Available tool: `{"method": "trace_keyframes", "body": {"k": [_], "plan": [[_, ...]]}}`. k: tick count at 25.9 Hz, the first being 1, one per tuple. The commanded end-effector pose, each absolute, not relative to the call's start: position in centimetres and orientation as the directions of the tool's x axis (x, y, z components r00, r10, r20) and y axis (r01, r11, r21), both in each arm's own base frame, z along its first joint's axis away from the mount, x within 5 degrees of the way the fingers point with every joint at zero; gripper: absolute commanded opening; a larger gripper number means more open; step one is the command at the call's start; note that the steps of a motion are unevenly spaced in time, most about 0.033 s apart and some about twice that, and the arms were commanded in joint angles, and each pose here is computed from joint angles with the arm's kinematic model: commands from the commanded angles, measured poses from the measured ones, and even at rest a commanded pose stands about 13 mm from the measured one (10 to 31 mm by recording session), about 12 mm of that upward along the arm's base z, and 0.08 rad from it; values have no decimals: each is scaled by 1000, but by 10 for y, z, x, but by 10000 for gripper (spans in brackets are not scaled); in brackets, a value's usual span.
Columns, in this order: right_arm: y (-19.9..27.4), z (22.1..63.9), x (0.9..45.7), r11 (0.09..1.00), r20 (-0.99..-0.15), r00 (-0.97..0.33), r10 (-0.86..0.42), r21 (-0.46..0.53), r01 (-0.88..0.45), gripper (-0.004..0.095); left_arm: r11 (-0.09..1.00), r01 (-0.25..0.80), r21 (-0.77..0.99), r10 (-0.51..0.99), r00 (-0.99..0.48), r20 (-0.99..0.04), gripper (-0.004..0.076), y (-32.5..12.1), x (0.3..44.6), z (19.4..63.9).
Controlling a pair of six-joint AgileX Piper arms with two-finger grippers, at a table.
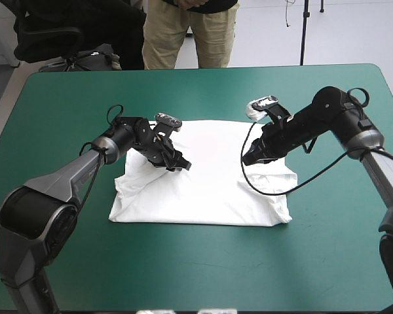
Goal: Fold the cloth
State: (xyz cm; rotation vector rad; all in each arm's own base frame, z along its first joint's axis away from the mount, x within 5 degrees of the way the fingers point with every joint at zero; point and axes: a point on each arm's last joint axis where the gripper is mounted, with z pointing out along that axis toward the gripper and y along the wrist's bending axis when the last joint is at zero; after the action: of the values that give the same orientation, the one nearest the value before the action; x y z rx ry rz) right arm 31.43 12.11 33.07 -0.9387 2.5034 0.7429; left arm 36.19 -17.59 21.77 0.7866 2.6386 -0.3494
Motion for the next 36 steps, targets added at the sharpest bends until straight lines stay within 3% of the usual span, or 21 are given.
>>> {"method": "trace_keyframes", "body": {"k": [1,2,4,8,11,15,22,28,33,36], "plan": [[113,371,296,630,-597,-665,-450,315,-710,229,822,568,-37,470,-713,-520,443,-159,347,299],[110,375,293,635,-597,-667,-446,314,-706,229,824,567,-5,477,-698,-533,442,-154,340,317],[96,386,272,716,-576,-681,-452,221,-662,229,841,531,107,492,-667,-559,442,-130,308,365],[80,382,239,781,-531,-720,-446,162,-603,229,885,426,187,458,-730,-507,442,-99,271,372],[75,360,202,799,-542,-747,-386,208,-564,229,925,355,137,377,-803,-462,442,-78,239,336],[68,334,180,846,-608,-740,-288,199,-494,229,948,311,72,309,-838,-449,442,-72,215,296],[65,309,174,858,-575,-770,-277,212,-468,229,964,264,1,240,-873,-426,442,-75,211,254],[65,304,173,860,-562,-778,-280,214,-464,229,964,267,11,255,-906,-338,440,-81,227,221],[65,304,173,860,-564,-777,-279,213,-464,229,963,267,23,263,-928,-264,388,-84,238,195],[65,304,173,861,-563,-777,-282,209,-464,229,964,263,27,263,-947,-186,308,-84,237,184]]}}
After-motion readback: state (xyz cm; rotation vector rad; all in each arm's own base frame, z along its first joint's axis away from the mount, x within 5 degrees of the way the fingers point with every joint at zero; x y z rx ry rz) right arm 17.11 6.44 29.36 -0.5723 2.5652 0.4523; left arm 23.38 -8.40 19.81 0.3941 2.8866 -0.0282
